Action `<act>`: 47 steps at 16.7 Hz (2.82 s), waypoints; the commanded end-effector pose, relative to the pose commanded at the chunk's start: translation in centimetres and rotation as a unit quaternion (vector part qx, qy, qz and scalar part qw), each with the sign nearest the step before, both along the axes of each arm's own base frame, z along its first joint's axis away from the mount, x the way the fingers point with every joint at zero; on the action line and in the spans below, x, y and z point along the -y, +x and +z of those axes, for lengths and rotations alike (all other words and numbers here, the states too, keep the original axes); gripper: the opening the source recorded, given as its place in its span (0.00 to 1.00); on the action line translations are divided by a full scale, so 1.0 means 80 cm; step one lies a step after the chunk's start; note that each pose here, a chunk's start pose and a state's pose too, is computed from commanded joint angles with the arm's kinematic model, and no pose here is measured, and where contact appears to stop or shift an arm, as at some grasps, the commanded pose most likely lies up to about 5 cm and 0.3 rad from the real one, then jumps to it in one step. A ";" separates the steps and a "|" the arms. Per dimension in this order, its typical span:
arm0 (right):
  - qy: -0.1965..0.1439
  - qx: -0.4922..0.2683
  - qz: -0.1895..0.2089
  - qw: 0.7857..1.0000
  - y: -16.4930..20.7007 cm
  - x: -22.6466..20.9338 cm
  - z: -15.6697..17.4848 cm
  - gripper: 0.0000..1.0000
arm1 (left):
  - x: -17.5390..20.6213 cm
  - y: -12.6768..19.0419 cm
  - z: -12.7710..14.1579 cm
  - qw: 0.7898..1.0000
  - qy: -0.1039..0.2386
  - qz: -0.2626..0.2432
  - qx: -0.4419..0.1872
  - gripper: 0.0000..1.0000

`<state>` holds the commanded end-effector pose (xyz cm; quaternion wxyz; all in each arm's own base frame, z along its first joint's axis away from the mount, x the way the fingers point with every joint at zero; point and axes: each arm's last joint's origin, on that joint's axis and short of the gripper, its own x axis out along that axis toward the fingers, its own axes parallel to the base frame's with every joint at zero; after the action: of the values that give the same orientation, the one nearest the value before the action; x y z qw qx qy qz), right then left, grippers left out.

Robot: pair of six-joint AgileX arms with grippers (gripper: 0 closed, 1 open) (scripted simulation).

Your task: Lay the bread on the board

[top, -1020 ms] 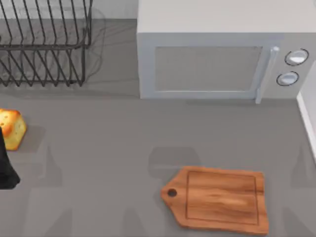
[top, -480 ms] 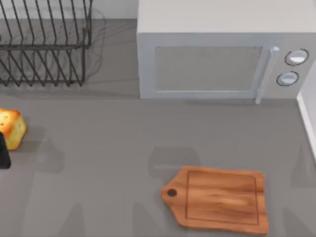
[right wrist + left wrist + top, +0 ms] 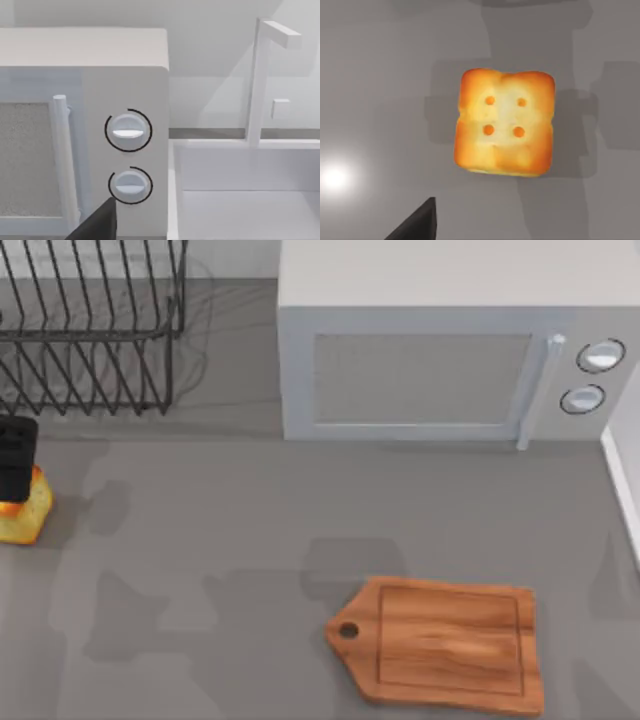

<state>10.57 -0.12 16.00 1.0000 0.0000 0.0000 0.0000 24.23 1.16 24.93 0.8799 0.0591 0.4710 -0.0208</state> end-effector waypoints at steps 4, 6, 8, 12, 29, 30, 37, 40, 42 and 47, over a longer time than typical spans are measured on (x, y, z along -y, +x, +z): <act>0.000 0.000 0.000 1.000 0.000 0.000 0.000 1.00 | -0.011 0.079 -0.024 0.989 0.003 -0.013 -0.146 1.00; 0.000 0.000 0.000 1.000 0.000 0.000 0.000 1.00 | -0.016 0.112 -0.040 0.979 0.002 -0.019 -0.201 1.00; 0.000 0.000 0.000 1.000 0.000 0.000 0.000 1.00 | -0.021 0.139 -0.058 0.969 0.001 -0.024 -0.244 1.00; 0.000 0.000 0.000 1.000 0.000 0.000 0.000 1.00 | -0.027 0.169 -0.080 0.957 -0.001 -0.030 -0.288 1.00; 0.000 0.000 0.000 1.000 0.000 0.000 0.000 1.00 | -0.028 0.172 -0.168 0.956 -0.001 -0.031 -0.290 1.00; 0.000 0.000 0.000 1.000 0.000 0.000 0.000 1.00 | -0.028 0.172 -0.168 0.956 -0.001 -0.031 -0.290 1.00; 0.000 0.000 0.000 1.000 0.000 0.000 0.000 1.00 | -0.028 0.172 -0.168 0.956 -0.001 -0.031 -0.290 0.55; 0.000 0.000 0.000 1.000 0.000 0.000 0.000 1.00 | -0.028 0.172 -0.168 0.956 -0.001 -0.031 -0.290 0.32; 0.000 0.000 0.000 1.000 0.000 0.000 0.000 1.00 | -0.028 0.172 -0.168 0.956 -0.001 -0.031 -0.290 0.17; 0.000 0.000 0.000 1.000 0.000 0.000 0.000 1.00 | -0.028 0.172 -0.168 0.956 -0.001 -0.031 -0.290 0.00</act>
<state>10.57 -0.12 16.00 1.0000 0.0000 0.0000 0.0000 37.96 3.39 11.45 0.7042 0.0640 0.7041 -0.0644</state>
